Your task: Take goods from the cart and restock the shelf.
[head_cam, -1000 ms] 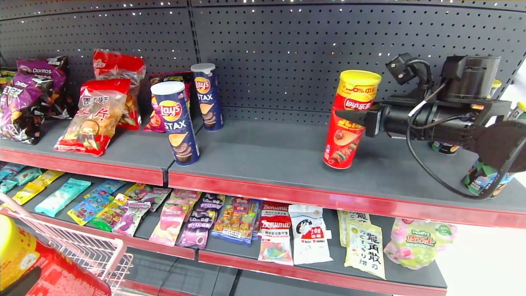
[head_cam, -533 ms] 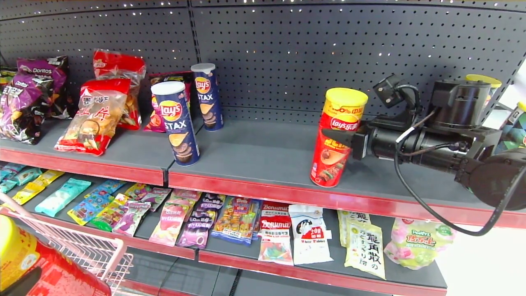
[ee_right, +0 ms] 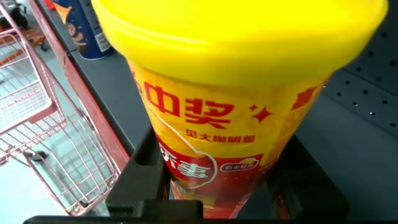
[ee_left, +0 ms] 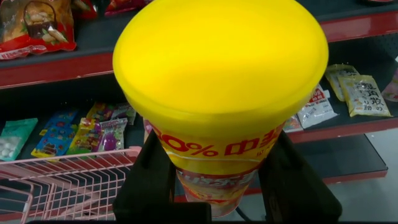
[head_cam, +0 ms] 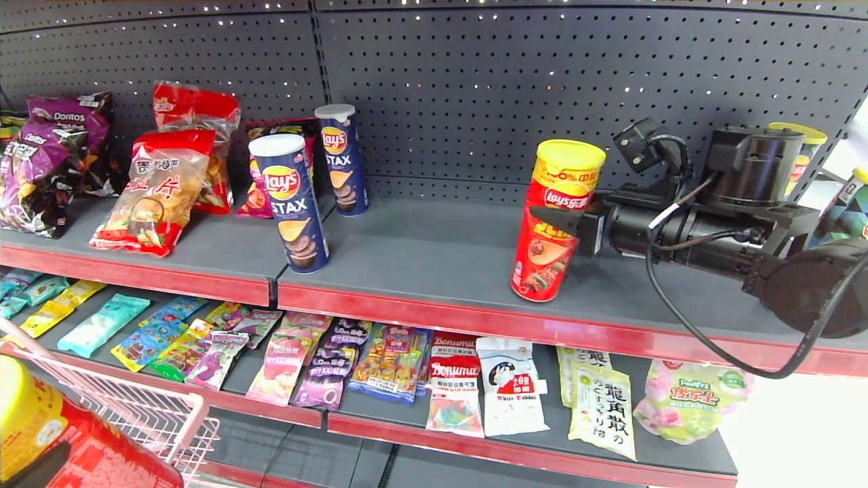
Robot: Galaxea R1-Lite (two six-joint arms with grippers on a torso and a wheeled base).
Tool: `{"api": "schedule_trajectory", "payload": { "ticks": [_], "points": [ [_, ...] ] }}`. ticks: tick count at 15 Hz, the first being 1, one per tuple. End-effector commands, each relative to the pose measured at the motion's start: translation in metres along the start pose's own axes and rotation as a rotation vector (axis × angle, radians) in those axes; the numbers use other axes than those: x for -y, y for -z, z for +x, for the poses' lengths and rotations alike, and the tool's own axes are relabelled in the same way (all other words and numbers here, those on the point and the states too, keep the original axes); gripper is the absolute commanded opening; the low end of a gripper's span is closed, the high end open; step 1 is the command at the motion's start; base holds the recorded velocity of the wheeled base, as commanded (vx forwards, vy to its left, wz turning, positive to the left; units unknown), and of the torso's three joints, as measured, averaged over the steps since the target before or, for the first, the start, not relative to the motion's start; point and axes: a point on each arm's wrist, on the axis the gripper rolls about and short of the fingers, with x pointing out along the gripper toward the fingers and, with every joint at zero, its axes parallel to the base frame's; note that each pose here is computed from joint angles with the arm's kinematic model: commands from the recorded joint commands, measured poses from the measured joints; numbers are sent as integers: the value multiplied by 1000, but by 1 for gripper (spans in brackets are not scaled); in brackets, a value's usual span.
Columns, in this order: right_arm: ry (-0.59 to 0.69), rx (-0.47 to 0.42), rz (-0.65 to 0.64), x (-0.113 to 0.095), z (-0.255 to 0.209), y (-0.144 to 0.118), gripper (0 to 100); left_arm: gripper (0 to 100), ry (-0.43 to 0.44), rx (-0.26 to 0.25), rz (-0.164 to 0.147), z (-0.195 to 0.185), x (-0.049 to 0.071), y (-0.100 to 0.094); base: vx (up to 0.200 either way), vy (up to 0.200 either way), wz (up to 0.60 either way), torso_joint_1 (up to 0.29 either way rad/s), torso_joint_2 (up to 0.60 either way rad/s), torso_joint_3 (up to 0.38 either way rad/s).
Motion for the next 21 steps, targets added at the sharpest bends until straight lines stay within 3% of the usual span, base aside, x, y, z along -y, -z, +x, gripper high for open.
{"api": "schedule_trajectory", "payload": {
  "ticks": [1, 21],
  "points": [
    [4, -12, 3, 0, 1, 3, 0, 0, -1, 2, 1, 0, 0, 0, 0, 0, 0, 0, 0, 0],
    [89, -58, -9, -14, 3, 12, 0, 0, 0, 1, 0, 0, 0, 0, 0, 0, 0, 0, 0, 0]
  ]
}}
